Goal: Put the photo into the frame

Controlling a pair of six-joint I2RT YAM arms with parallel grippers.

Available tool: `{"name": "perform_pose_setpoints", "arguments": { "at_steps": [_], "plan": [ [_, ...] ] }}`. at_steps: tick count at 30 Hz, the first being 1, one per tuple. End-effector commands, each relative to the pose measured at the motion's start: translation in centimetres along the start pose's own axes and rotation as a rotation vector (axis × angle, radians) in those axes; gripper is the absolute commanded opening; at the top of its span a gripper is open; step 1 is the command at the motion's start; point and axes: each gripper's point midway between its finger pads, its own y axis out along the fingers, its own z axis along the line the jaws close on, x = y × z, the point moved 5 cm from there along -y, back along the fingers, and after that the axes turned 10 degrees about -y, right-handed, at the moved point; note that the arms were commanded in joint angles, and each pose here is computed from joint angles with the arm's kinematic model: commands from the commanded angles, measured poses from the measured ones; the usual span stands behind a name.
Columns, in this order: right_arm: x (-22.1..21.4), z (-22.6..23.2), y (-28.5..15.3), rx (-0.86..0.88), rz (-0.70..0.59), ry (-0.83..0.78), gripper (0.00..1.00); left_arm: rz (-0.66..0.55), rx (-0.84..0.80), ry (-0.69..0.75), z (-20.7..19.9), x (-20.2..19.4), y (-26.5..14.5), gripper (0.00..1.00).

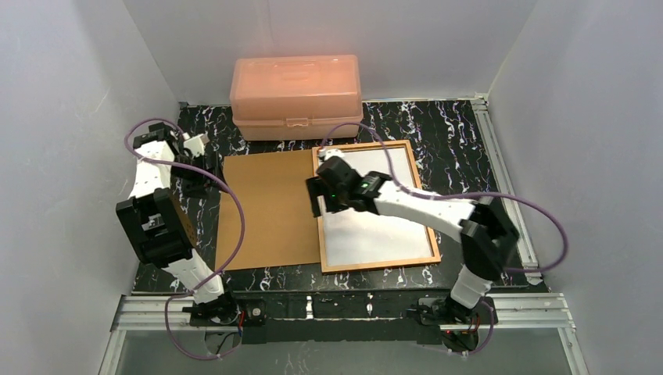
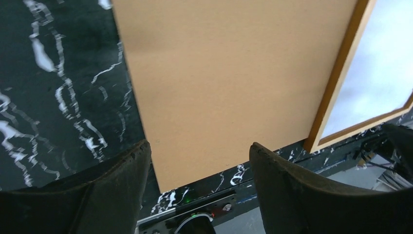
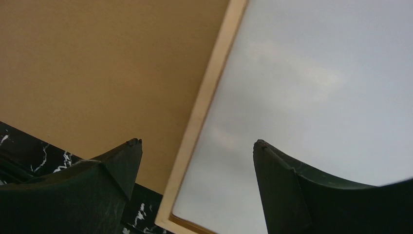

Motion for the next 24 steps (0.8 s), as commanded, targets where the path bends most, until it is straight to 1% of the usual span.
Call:
{"name": "perform_pose_setpoints", "arguments": {
  "at_steps": [1,4,9,15,20,24],
  "plan": [
    [3.1,4.6,3.2,0.032,-0.063,-0.017,0.92,-0.074,0.062,0.047,0.6,-0.4,-3.3,0.72],
    [3.2,6.1,5.5,0.004,-0.032,-0.046,0.92,-0.077,0.091,0.055,1.2,-0.9,-3.6,0.73],
    [3.0,6.6,8.6,-0.038,-0.016,-0.034,0.93,-0.075,0.093,0.058,1.5,-1.6,-3.4,0.73],
    [2.8,7.6,10.7,0.002,0.004,-0.031,0.93,-0.059,0.106,0.049,2.2,-1.9,-2.9,0.74],
    [2.3,6.4,11.6,-0.024,0.026,0.001,0.93,-0.07,0.139,0.065,3.2,-2.0,-2.4,0.74],
    [2.2,4.9,12.1,-0.058,0.033,0.028,0.93,-0.055,0.173,0.061,4.3,-1.8,-1.8,0.74]
  ]
}}
